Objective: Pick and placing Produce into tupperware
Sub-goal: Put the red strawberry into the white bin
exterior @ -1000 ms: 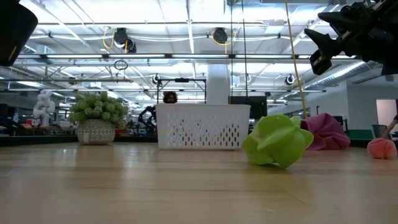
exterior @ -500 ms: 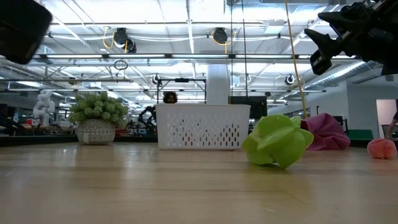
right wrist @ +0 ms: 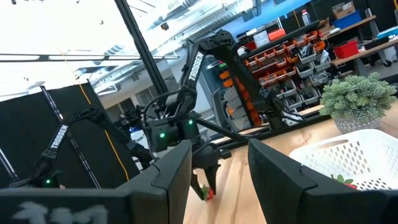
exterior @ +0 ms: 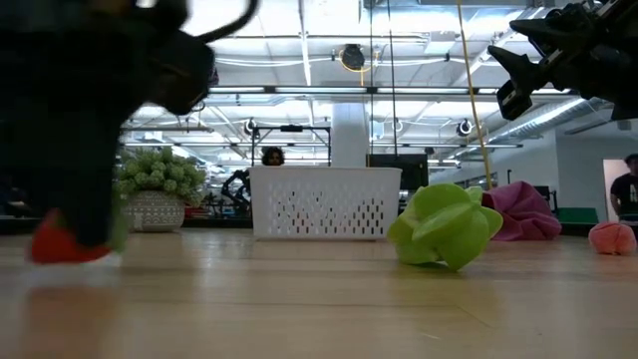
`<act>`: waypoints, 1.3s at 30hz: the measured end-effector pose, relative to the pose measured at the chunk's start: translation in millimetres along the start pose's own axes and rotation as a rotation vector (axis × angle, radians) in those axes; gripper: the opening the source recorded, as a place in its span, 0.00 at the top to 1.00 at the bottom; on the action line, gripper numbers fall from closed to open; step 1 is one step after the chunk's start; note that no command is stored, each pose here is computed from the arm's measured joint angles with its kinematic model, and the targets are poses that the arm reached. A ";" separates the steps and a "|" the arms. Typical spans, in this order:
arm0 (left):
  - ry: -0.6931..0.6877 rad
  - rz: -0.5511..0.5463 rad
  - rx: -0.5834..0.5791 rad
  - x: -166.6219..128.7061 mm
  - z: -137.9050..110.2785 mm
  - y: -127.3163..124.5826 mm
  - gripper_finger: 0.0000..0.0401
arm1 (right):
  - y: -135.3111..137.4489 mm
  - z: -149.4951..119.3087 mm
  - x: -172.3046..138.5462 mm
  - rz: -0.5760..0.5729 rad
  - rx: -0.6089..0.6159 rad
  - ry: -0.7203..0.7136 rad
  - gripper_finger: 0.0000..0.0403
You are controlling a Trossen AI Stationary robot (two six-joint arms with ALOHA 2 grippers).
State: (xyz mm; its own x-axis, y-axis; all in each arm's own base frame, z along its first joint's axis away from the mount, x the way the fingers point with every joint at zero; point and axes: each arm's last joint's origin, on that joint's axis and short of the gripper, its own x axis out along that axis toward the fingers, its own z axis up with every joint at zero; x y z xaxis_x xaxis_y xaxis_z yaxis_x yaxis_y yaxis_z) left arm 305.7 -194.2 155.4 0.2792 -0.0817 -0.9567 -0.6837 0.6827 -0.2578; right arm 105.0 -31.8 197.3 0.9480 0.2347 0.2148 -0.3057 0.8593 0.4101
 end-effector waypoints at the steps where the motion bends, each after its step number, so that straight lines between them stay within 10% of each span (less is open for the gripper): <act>1: -0.003 -0.009 0.005 -3.0 6.2 0.9 0.62 | 0.0 0.0 0.0 0.000 0.000 0.000 0.63; 17: -0.250 -0.184 0.035 -98.7 106.2 40.5 0.61 | -0.1 -0.1 0.0 0.000 -0.026 0.001 0.63; 29: -0.480 -0.250 0.103 -116.0 212.3 103.3 0.61 | -0.2 -0.3 0.0 -0.002 -0.032 0.003 0.63; 39: -0.420 -0.239 0.109 -90.0 248.3 138.5 0.61 | -0.9 -0.9 0.3 -0.005 -0.054 0.008 0.63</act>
State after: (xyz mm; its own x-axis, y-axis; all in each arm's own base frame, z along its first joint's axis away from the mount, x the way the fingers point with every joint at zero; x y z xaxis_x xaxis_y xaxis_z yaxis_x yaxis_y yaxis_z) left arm 353.3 88.0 239.2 0.6825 0.0392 -0.7299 -0.4989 0.7547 -0.4260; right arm 105.6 -32.1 196.2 0.9504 0.2337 0.2053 -0.2956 0.8839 0.3625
